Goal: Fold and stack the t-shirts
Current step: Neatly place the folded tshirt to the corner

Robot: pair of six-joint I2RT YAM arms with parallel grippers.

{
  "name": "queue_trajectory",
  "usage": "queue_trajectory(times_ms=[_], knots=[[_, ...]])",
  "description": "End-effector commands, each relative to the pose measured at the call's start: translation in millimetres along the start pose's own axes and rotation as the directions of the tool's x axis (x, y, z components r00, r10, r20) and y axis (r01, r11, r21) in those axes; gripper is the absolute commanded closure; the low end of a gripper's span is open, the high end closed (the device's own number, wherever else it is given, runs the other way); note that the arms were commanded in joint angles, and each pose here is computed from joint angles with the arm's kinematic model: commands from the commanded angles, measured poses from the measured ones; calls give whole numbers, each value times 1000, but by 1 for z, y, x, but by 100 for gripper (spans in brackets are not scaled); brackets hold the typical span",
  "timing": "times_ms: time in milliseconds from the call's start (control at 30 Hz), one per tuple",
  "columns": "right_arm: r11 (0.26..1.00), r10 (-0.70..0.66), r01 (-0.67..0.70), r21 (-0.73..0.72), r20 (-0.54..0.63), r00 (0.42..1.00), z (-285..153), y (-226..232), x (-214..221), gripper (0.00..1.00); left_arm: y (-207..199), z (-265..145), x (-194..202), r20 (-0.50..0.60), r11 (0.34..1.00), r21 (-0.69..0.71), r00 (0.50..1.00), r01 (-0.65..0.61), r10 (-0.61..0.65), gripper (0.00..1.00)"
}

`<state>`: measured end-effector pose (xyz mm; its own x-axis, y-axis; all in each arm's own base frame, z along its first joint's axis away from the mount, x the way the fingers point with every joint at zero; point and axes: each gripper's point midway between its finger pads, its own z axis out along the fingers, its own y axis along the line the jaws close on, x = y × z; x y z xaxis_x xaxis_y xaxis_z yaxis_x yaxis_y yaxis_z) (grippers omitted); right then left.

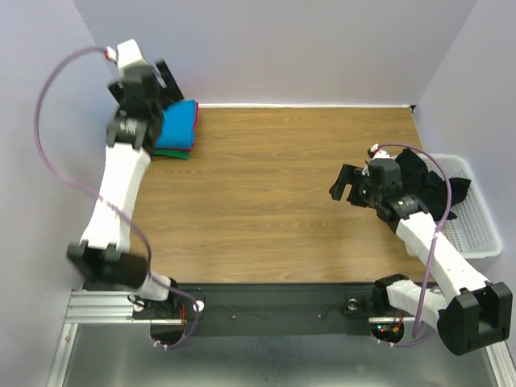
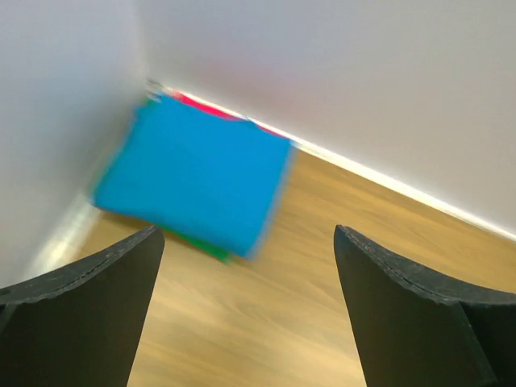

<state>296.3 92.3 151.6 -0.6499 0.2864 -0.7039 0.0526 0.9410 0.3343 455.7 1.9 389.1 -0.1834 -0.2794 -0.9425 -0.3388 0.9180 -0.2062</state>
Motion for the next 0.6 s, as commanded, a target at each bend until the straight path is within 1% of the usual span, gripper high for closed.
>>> queue_trajectory(times_ms=[0,33,100,133,200,233,300,333,400,467,500,567], knots=[[1000,1,-1,-21,15,1000,-8,4,-1,0,-61,-53,108,-196,976,158,973,152,-120,1],[1000,6,-5,-21,16,1000,-9,4,-1,0,-60,-68,141,-237,969,181,964,167,-122,1],[999,8,-8,-50,-2,1000,-11,8,4,0,-66,-90,176,-282,961,217,953,174,-109,1],[999,11,-11,-48,1,1000,-11,7,5,0,-64,-109,206,-330,957,212,936,197,-119,1],[999,19,-19,-39,2,1000,-12,4,8,0,-56,-123,229,-348,961,195,930,195,-118,1],[999,25,-25,-32,-8,1000,-11,1,13,0,-50,-132,244,-381,964,166,915,207,-131,1],[998,47,-47,-37,-11,999,-13,1,19,0,-28,-141,269,-413,972,115,900,207,-142,1],[997,63,-64,-41,-31,998,-12,-1,28,0,-16,-146,282,-432,974,86,888,211,-154,1],[996,74,-75,-47,-22,997,-16,-3,33,0,-7,-149,290,-436,975,78,886,209,-156,1],[996,91,-91,-23,-18,996,-16,-11,43,0,2,-153,291,-430,973,63,886,224,-176,1],[996,95,-95,-1,18,995,-19,-17,40,0,4,-154,288,-419,971,61,889,231,-185,1],[995,98,-98,-6,37,994,-22,-18,40,0,9,-159,282,-405,966,65,892,249,-202,1]])
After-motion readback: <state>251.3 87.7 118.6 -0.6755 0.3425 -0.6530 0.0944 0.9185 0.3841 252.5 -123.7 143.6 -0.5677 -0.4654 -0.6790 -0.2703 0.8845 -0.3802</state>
